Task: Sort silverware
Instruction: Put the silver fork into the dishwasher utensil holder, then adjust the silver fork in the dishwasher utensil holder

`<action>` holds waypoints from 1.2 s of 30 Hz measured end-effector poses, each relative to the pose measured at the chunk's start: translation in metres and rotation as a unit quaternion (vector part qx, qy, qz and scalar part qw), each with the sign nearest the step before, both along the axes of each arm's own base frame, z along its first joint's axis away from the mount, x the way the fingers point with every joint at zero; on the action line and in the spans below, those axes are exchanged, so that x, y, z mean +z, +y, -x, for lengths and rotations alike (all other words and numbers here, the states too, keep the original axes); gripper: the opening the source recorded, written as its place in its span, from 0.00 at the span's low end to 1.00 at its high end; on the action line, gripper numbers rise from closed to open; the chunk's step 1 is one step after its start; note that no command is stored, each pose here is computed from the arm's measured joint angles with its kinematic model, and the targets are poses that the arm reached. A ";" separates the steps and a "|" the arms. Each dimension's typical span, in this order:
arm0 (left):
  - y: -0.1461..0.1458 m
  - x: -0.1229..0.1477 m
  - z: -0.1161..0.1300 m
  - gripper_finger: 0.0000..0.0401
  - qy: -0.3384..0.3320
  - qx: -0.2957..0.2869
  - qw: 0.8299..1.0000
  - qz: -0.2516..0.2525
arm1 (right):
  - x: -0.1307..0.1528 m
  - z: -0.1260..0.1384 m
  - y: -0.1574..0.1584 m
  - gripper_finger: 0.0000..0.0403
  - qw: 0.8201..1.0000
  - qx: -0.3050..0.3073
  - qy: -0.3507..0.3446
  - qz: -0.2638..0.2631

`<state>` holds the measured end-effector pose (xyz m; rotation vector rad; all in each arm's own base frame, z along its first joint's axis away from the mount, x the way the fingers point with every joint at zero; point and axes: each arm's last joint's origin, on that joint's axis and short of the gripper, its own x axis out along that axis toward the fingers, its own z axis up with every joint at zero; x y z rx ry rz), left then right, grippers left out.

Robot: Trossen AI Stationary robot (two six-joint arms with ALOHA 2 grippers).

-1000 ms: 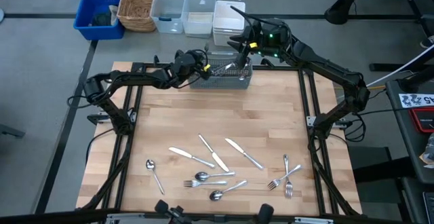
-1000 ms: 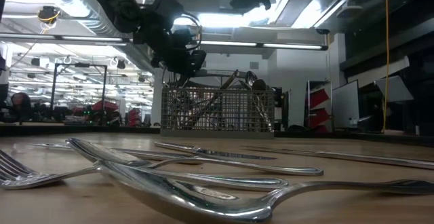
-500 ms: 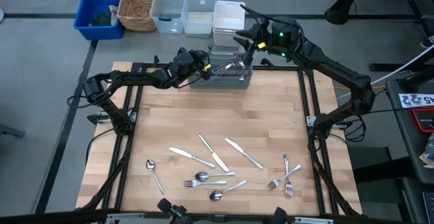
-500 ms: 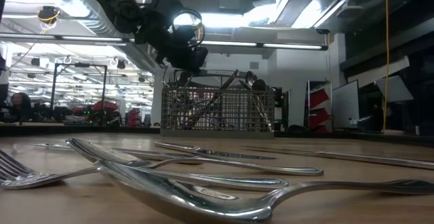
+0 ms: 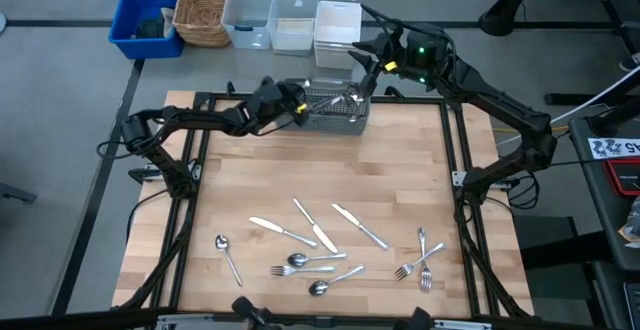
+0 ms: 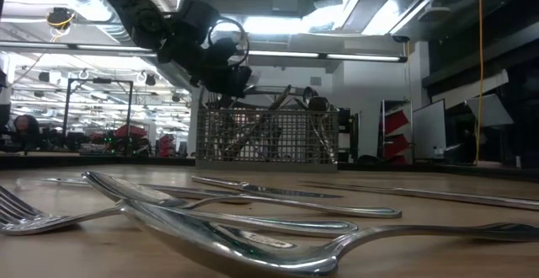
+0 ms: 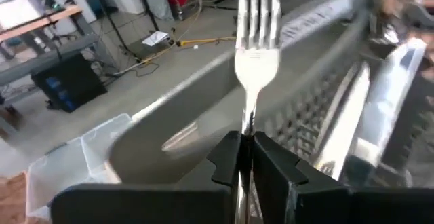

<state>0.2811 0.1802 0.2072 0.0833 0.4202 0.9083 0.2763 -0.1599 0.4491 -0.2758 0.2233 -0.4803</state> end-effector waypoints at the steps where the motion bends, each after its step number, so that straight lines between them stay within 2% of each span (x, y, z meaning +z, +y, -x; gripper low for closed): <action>1: -0.001 -0.001 -0.001 0.08 0.012 -0.006 1.000 -0.007 | 0.000 0.000 0.000 0.24 1.000 0.000 0.000 0.000; 6: -0.008 -0.002 -0.004 0.14 0.063 -0.036 0.997 -0.036 | 0.000 0.000 0.000 0.24 1.000 -0.001 0.000 0.000; 10: -0.013 -0.009 -0.005 0.21 0.068 -0.040 0.997 -0.015 | 0.000 -0.001 0.001 0.24 1.000 0.000 0.000 0.000; 15: -0.013 -0.006 -0.007 0.32 0.026 -0.025 0.999 0.001 | 0.000 -0.001 0.001 0.24 1.000 0.000 0.000 0.000; 18: -0.013 -0.007 -0.007 0.36 0.024 -0.023 0.999 0.006 | -0.001 -0.001 0.001 0.24 1.000 0.000 0.001 -0.001; 36: -0.019 -0.002 -0.010 0.38 0.002 -0.029 1.000 0.007 | -0.008 0.001 0.001 0.24 0.999 0.000 0.036 -0.022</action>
